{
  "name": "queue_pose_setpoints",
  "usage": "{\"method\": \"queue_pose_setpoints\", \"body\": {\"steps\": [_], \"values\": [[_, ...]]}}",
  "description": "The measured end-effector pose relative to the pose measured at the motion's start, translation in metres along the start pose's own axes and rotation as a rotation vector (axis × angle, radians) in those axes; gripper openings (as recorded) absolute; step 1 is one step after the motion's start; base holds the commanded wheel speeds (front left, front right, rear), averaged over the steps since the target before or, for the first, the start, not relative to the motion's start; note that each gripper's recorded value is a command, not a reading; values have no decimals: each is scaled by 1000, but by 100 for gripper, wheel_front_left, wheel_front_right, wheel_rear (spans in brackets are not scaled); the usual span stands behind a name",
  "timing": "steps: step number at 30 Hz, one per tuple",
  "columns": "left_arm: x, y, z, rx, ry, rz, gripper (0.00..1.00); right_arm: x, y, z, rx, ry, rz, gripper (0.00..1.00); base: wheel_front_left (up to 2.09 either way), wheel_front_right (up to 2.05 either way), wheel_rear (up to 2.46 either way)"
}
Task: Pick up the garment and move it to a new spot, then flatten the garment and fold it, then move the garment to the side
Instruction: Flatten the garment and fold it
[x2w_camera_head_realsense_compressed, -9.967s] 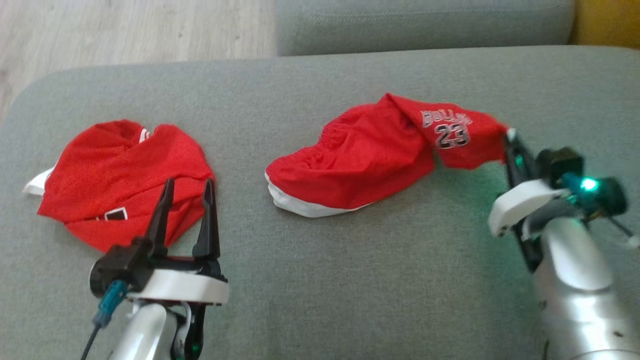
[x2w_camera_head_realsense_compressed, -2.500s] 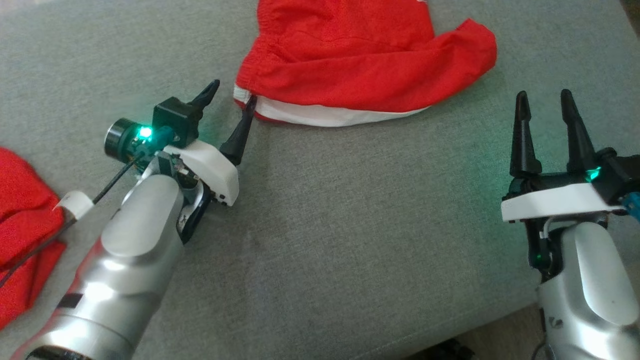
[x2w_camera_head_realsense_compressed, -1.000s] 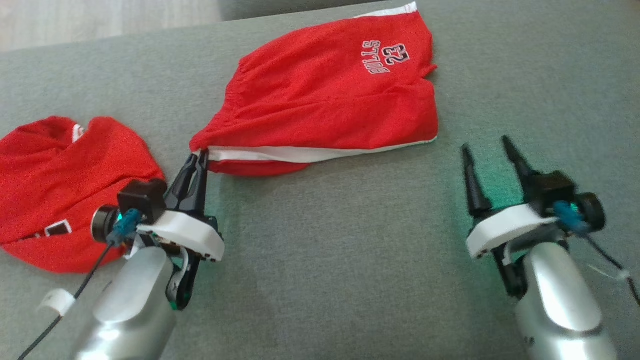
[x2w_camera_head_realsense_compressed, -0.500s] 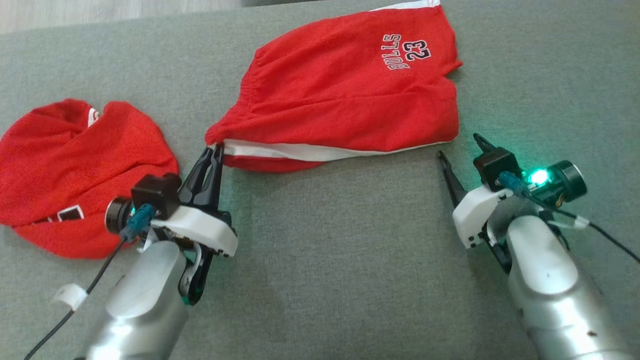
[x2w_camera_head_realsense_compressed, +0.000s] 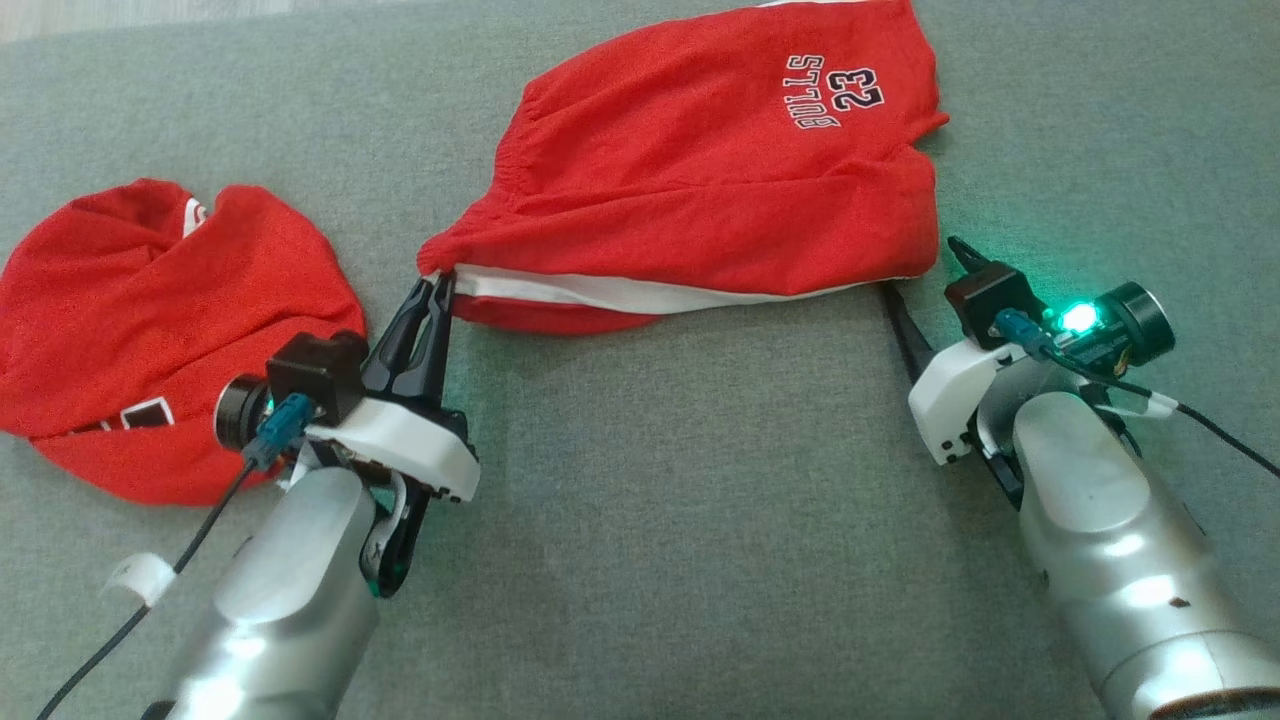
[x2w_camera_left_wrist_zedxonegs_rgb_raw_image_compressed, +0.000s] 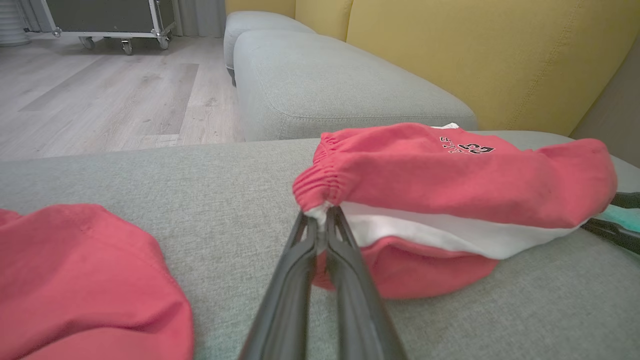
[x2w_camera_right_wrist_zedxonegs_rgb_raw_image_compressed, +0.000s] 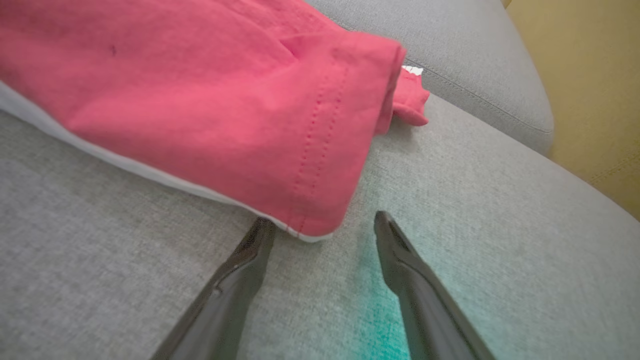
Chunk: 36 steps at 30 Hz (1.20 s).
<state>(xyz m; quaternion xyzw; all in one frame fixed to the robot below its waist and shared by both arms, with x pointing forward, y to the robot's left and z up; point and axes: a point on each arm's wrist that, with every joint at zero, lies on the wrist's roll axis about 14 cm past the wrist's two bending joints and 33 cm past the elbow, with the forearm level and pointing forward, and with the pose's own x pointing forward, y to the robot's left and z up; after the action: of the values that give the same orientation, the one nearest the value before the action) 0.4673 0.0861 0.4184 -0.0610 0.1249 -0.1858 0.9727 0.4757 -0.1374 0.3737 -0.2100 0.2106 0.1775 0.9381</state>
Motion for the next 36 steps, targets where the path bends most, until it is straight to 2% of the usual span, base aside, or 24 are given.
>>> {"method": "queue_pose_setpoints", "body": {"steps": [2,3,5,6,13,24,31,36], "values": [[0,0,-1,0,4,-1,0,1,1,0,-3,-5,6,100,0,0,0],[-1,0,-1,1,4,0,0,1,1,0,-5,-5,9,91,0,0,0],[-1,0,-1,2,4,-1,0,1,3,1,-10,-9,16,24,0,0,0],[-1,0,0,2,3,-2,0,0,3,1,-13,-10,19,0,0,0,0],[0,-6,5,9,-8,-12,0,-9,9,-4,2,1,33,0,0,0,0],[-8,-18,21,29,-48,-36,0,-39,-9,4,55,-36,-27,0,0,0,0],[-15,-40,65,121,-156,-105,0,-73,-51,46,73,-176,-115,0,0,0,0],[-20,-47,103,192,-223,-132,0,-98,-91,114,58,-338,-170,0,0,0,0]]}}
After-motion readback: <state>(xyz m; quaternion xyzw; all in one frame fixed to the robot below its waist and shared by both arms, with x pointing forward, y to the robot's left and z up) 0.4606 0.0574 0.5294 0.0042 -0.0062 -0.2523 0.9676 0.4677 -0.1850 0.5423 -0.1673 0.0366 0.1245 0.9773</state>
